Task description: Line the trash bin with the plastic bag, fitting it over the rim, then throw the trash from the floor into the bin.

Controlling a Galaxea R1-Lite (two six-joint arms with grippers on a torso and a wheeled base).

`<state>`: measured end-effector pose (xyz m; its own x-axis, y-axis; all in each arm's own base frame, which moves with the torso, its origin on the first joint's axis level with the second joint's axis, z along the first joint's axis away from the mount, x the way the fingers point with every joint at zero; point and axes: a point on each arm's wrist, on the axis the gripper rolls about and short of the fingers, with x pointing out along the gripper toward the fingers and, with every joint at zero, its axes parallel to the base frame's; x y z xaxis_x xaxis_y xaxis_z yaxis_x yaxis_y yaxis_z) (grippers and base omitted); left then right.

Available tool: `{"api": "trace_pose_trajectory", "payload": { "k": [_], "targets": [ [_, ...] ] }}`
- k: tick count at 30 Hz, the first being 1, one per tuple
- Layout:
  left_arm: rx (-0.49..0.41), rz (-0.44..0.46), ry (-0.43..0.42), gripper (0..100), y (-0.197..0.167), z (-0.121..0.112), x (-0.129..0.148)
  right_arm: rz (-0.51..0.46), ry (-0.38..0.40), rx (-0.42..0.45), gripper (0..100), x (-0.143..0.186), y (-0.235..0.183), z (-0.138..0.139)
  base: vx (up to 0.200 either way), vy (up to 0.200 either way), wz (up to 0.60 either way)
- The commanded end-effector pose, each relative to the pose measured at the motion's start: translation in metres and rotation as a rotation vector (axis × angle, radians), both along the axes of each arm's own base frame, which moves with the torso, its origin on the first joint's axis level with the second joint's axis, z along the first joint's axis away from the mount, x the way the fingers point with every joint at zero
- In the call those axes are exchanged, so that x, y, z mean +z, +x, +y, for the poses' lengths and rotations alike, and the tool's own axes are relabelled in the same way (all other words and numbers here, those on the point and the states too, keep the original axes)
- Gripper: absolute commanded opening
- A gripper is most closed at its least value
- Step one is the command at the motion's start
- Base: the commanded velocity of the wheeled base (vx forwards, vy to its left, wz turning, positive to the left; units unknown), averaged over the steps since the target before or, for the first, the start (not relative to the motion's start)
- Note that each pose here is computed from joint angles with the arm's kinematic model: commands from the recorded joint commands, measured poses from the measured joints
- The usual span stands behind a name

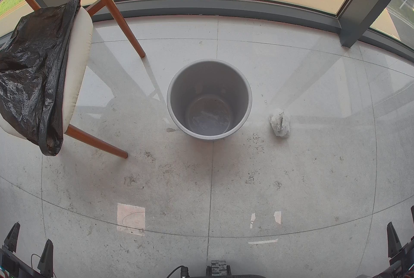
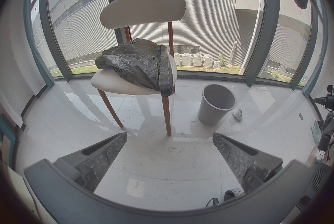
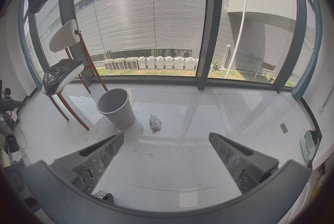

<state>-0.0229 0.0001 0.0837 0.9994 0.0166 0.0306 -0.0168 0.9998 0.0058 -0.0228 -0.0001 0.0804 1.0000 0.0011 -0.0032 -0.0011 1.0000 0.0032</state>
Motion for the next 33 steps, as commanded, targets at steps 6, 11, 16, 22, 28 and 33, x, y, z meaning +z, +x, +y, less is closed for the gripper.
{"api": "trace_pose_trajectory", "payload": {
  "k": [6, 11, 16, 22, 28, 33],
  "targets": [
    [-0.001, -0.161, 0.035, 100, -0.002, 0.000, 0.015, 0.018, -0.012, 0.004, 100, -0.004, 0.001, 0.000, 0.000, 0.000, 0.00],
    [-0.083, -0.202, 0.064, 100, -0.015, -0.002, 0.046, 0.018, -0.011, 0.004, 100, -0.005, 0.001, 0.000, 0.000, 0.000, 0.00],
    [-0.131, -0.115, 0.067, 100, -0.019, -0.003, 0.064, 0.015, -0.079, 0.040, 100, -0.005, 0.001, 0.001, 0.000, 0.000, 0.00],
    [-0.126, -0.084, 0.065, 100, -0.012, -0.003, 0.079, 0.017, 0.000, 0.013, 100, -0.004, 0.001, 0.000, 0.000, 0.000, 0.00],
    [-0.138, -0.029, 0.061, 100, 0.006, -0.003, 0.112, 0.018, 0.000, 0.016, 100, -0.005, 0.001, 0.000, 0.000, 0.000, 0.00],
    [-0.143, 0.024, 0.057, 100, 0.029, -0.003, 0.133, 0.018, 0.000, 0.016, 100, -0.005, 0.001, 0.000, 0.000, 0.000, 0.00]
  ]
}}
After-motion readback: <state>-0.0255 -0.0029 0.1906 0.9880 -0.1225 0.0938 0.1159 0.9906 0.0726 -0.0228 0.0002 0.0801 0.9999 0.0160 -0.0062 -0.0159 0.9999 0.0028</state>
